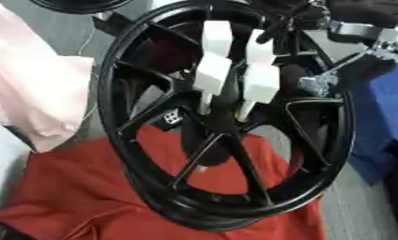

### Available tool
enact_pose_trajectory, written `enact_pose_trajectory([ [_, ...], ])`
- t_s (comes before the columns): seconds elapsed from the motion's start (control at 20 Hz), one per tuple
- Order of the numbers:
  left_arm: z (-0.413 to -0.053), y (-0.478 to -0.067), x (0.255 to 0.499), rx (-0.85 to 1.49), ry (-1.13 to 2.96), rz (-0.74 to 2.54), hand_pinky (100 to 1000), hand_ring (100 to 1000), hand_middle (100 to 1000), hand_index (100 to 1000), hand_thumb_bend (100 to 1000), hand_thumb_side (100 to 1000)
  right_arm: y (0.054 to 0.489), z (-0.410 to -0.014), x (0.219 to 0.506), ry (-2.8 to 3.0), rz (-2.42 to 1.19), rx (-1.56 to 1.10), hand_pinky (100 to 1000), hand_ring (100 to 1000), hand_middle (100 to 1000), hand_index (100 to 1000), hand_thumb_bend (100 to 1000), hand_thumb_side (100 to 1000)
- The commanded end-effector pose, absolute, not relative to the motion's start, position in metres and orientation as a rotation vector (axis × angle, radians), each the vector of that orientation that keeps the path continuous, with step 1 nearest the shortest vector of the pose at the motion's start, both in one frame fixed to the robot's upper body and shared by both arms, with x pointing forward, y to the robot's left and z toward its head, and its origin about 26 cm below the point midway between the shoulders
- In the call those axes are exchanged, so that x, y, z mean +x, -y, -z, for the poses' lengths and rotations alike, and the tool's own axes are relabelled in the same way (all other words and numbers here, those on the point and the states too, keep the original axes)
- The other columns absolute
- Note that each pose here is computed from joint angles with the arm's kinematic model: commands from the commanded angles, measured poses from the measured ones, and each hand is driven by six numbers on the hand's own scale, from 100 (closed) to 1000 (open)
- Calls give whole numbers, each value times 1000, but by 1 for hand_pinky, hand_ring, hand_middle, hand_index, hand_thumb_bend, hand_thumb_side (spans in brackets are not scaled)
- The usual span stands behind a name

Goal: Pull the pin out of the wheel hub.

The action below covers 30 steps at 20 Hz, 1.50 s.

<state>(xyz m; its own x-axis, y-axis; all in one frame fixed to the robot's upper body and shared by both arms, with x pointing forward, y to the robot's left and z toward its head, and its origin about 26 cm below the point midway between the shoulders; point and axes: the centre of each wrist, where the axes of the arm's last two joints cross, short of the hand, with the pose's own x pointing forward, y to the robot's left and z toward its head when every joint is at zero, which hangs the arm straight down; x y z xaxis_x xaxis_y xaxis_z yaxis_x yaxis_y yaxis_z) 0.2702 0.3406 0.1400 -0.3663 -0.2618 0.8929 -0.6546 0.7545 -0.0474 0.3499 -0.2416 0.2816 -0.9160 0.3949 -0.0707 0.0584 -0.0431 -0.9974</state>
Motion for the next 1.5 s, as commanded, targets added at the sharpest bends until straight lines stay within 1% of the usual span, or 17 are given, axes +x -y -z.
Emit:
enact_pose_trajectory([
  [0.05, -149, -345, 270, 715, 1981, -477, 702, 566, 534, 762, 318, 647, 242, -288, 346, 1933, -2221, -534, 648, 509, 591, 848, 100, 468],
  [0.3, -149, -344, 270, 712, 1982, -477, 702, 567, 534, 761, 317, 648, 241, -286, 347, 1913, -2237, -576, 631, 517, 609, 834, 100, 453],
  [0.4, -149, -344, 270, 712, 1982, -476, 702, 567, 534, 761, 317, 649, 240, -286, 346, 1908, -2248, -595, 637, 532, 625, 833, 100, 464],
  [0.6, -149, -344, 270, 709, 1984, -475, 703, 567, 534, 761, 316, 650, 239, -286, 344, 1901, -2270, -644, 640, 557, 651, 836, 100, 508],
  [0.65, -149, -344, 270, 708, 1984, -475, 703, 568, 534, 761, 315, 649, 239, -286, 344, 1901, -2272, -657, 640, 557, 651, 838, 100, 537],
  [0.7, -149, -344, 270, 708, 1984, -474, 703, 568, 534, 761, 314, 647, 239, -286, 344, 1900, -2273, -665, 637, 556, 643, 841, 100, 566],
  [0.8, -149, -344, 270, 707, 1985, -474, 703, 568, 534, 761, 314, 647, 238, -284, 344, 1899, -2276, -676, 637, 556, 643, 841, 100, 566],
  [0.85, -149, -344, 270, 707, 1985, -474, 703, 568, 534, 761, 313, 647, 238, -284, 344, 1899, -2276, -679, 624, 542, 612, 850, 100, 607],
  [1.15, -149, -344, 270, 707, 1983, -476, 703, 568, 535, 761, 313, 647, 237, -282, 344, 1912, -2265, -708, 619, 538, 601, 853, 100, 611],
  [1.2, -149, -344, 270, 707, 1983, -476, 704, 569, 535, 761, 312, 647, 237, -282, 344, 1914, -2264, -711, 603, 522, 559, 850, 100, 589],
  [1.5, -149, -344, 270, 707, 1984, -477, 704, 570, 535, 761, 310, 648, 237, -283, 338, 1929, -2248, -799, 604, 536, 594, 848, 175, 568],
])
